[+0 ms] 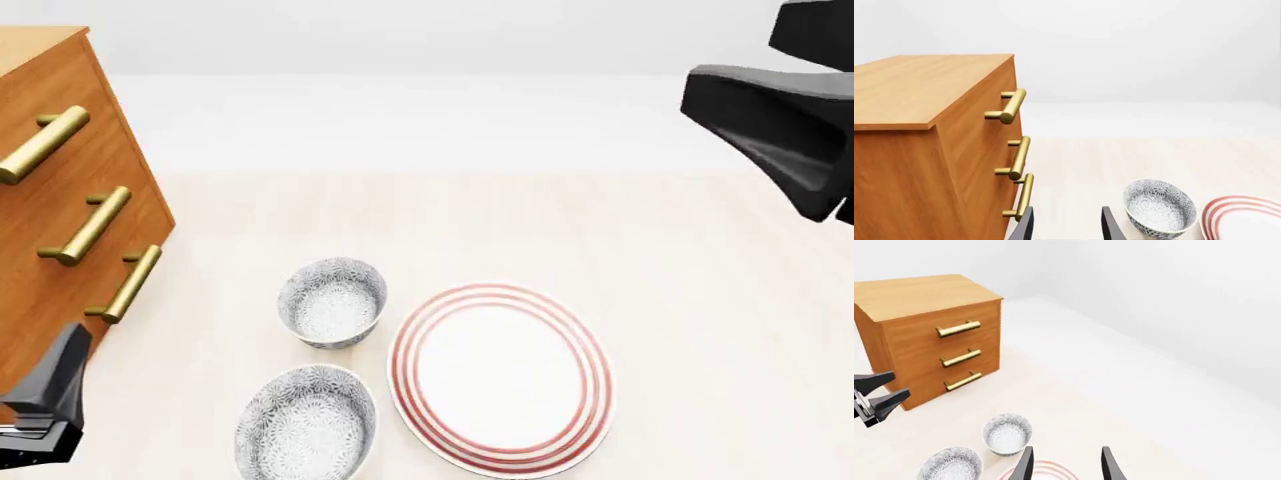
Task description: Stack the bowl in the middle on the bowl at the back.
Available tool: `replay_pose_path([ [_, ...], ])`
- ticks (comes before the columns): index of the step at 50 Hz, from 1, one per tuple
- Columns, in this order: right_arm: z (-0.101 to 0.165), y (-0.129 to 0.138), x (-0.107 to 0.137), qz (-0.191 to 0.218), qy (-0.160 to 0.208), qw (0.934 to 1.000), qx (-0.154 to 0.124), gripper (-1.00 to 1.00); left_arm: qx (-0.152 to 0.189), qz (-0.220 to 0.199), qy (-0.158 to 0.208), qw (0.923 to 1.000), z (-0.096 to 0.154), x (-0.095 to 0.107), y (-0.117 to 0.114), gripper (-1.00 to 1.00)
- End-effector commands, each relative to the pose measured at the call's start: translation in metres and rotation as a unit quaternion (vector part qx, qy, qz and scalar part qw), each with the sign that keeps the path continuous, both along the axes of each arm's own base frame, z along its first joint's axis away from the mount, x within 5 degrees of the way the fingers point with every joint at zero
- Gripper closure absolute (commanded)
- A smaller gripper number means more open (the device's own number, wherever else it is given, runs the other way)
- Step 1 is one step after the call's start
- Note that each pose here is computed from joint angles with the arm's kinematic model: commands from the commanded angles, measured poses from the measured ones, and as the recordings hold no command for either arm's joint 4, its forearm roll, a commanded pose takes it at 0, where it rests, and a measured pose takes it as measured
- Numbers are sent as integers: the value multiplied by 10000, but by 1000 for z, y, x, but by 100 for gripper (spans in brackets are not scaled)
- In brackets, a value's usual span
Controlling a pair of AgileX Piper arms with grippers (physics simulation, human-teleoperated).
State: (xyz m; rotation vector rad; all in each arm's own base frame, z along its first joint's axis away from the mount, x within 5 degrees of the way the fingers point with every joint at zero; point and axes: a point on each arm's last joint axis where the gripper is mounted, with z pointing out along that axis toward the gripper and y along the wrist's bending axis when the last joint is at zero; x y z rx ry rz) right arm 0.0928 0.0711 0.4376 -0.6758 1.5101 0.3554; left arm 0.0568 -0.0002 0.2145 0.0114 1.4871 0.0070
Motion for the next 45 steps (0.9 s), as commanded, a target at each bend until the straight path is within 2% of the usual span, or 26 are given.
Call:
replay_pose_path([
  [1,12,47,17,808,567,9945,-355,-100,15,-14,19,10000,0,1,0,-100],
  [2,10,51,18,887,593,9933,-448,-100,16,-15,21,10000,0,1,0,-100],
  [3,2,61,27,895,784,9904,-701,-100,19,-15,29,10000,0,2,0,-100],
  [4,1,67,26,987,937,9888,-615,-100,32,-16,38,10000,0,2,0,-100],
  [6,-1,71,26,1055,973,9878,-609,-100,47,-28,41,10000,0,2,0,-100],
  [7,-9,75,33,1024,994,9858,-883,-100,50,-30,33,10000,0,2,0,-100],
  [8,-6,79,29,1095,1103,9860,-609,-100,48,-27,32,10000,0,1,0,-100],
  [11,-7,89,32,1167,1246,9834,-606,-100,43,-24,37,10000,0,2,0,-100],
  [12,-15,98,38,1167,1416,9797,-807,-100,40,-25,39,10000,0,2,0,-100],
  [13,-10,98,34,1224,1362,9812,-612,-100,40,-26,40,10000,0,2,0,-100],
  [15,-15,109,35,1314,1558,9770,-627,-100,46,-31,42,10000,0,2,0,-100],
  [23,-31,134,38,1510,1785,9693,-766,-100,46,-23,35,10000,-1,1,0,-100],
  [28,-40,141,41,1510,1859,9675,-817,-100,45,-24,32,10000,-1,1,0,-100],
  [35,-60,161,42,1594,2127,9603,-852,-100,44,-20,9,10000,0,0,0,-100],
  [45,-83,176,46,1607,2314,9553,-892,-100,35,-14,10,10000,0,0,0,-100],
])
